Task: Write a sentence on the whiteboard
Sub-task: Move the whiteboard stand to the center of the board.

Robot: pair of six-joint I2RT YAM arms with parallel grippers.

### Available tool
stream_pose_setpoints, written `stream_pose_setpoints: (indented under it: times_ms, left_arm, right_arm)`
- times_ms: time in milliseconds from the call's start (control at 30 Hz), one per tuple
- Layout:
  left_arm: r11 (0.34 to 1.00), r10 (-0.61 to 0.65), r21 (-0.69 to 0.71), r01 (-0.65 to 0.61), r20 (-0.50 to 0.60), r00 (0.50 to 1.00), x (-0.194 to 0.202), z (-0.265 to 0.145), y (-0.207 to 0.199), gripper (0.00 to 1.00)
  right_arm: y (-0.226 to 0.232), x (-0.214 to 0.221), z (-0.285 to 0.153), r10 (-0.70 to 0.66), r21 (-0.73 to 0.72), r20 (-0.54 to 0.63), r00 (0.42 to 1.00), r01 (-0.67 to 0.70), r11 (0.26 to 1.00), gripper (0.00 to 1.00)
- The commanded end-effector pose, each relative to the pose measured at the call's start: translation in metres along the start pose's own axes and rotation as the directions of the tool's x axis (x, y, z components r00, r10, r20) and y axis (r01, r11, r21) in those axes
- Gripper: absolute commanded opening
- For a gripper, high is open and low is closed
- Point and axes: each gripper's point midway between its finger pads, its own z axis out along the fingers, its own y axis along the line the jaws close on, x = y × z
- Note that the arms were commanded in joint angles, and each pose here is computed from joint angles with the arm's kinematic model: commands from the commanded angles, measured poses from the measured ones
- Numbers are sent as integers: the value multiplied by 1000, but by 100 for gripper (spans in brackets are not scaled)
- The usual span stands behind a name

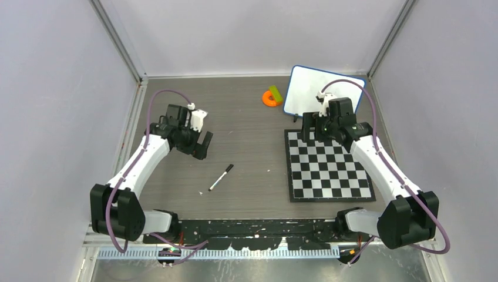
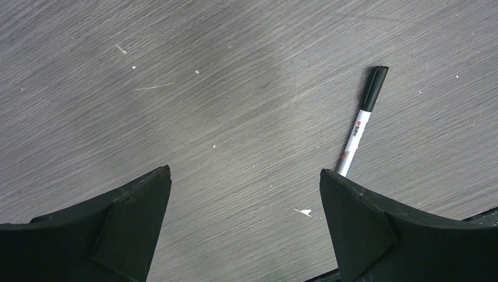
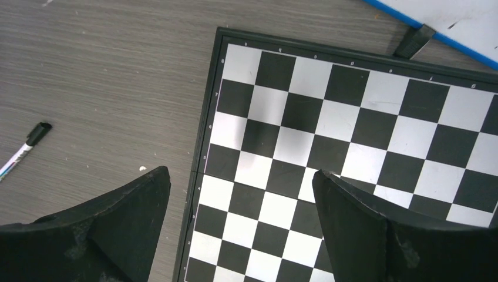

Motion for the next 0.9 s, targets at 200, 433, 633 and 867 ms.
stream_pose_setpoints:
  times_ms: [200, 433, 633, 867]
  left_arm:
    - [997, -9, -77, 18, 119, 993, -40, -25, 10, 100]
    - [987, -109, -96, 129, 188, 976, -51, -31, 12, 100]
    - [979, -139, -119, 168, 221, 965, -53, -35, 15, 100]
    - [973, -145, -142, 180, 224, 964, -55, -33, 20, 100]
  right_arm:
    - [-21, -52, 7, 38, 131, 197, 980, -65, 989, 94]
    - [-25, -76, 48, 143, 189, 231, 962, -188, 964, 82]
    - [-29, -106, 82, 167, 236, 339, 926, -256, 937, 66]
    - [-32, -111, 123, 204, 268, 330, 921, -299, 916, 56]
